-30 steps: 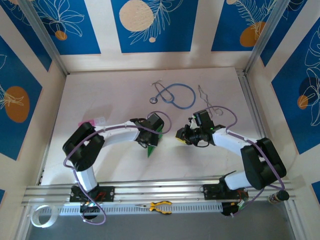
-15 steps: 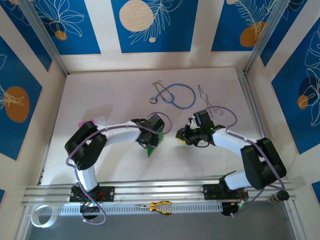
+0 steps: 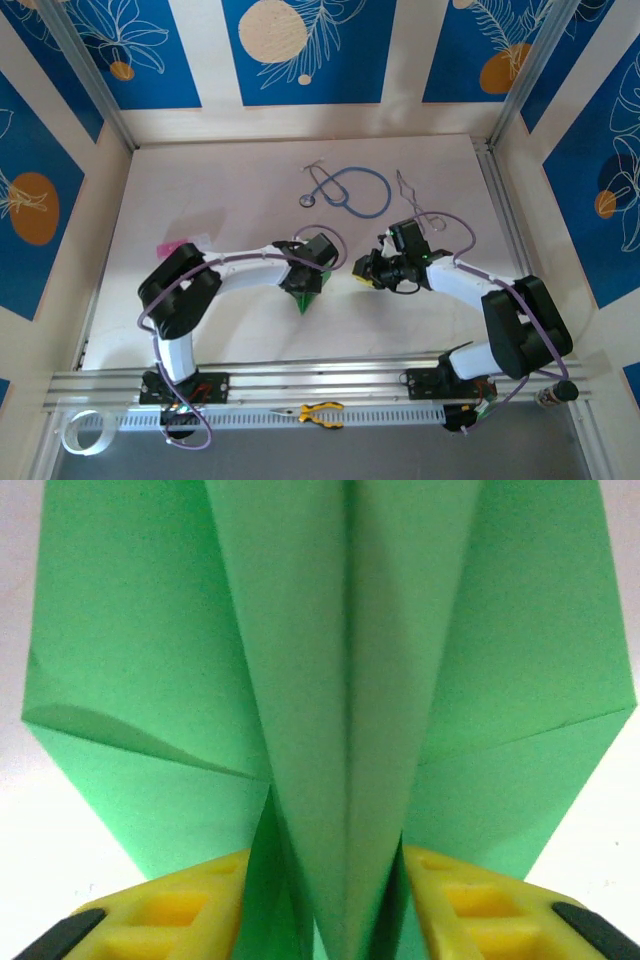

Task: Fold a paper plane with a square sheet of paper (pick it up from the middle)
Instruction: Move a paper plane to the center of the table.

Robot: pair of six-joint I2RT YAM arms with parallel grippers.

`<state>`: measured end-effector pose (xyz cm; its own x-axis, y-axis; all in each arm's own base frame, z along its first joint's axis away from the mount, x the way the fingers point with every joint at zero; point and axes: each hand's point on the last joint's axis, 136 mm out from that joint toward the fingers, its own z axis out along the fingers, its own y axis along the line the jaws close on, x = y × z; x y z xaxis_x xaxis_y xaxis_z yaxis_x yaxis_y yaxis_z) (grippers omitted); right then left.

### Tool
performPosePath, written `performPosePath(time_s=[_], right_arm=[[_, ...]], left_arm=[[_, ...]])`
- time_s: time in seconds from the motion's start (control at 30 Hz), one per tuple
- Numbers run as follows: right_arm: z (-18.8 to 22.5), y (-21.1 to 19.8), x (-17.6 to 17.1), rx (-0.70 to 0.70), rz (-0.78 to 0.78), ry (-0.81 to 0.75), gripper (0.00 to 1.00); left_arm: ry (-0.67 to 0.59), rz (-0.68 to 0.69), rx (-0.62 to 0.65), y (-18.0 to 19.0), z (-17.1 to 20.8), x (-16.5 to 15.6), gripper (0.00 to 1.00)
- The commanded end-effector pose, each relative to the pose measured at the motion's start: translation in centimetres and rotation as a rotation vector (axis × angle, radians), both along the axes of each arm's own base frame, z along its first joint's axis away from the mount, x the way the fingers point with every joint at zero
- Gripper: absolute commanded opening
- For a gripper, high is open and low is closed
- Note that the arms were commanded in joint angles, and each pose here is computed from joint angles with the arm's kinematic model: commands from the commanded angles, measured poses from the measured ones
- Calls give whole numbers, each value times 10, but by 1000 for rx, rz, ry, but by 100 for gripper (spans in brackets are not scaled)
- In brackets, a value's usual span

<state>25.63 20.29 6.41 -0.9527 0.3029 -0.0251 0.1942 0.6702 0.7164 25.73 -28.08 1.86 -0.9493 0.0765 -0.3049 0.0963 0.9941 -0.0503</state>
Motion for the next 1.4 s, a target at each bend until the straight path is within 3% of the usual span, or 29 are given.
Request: performPosePath(time_s=[0.0,0.3,0.43,0.8,1.17,1.37], right_arm=[[8,-3,-4,26,34,-23,26],[20,-15,-1,60,26,-56,27],[21,-17,-2,68,21,-58,27],[30,-23,-1,53,10,-85,27],[37,-34,1,20,-18,-100,28],[39,-34,4,18,-20,-105,29]], left_arm=[[4,109,138,15,-15,-6,40],[3,186,146,6,-18,-7,41],[-2,168,90,-5,-10,-4,42],[-88,146,22,-9,36,8,44],[-132,133,-2,-3,57,13,48],[-225,20,-109,-19,96,23,51]])
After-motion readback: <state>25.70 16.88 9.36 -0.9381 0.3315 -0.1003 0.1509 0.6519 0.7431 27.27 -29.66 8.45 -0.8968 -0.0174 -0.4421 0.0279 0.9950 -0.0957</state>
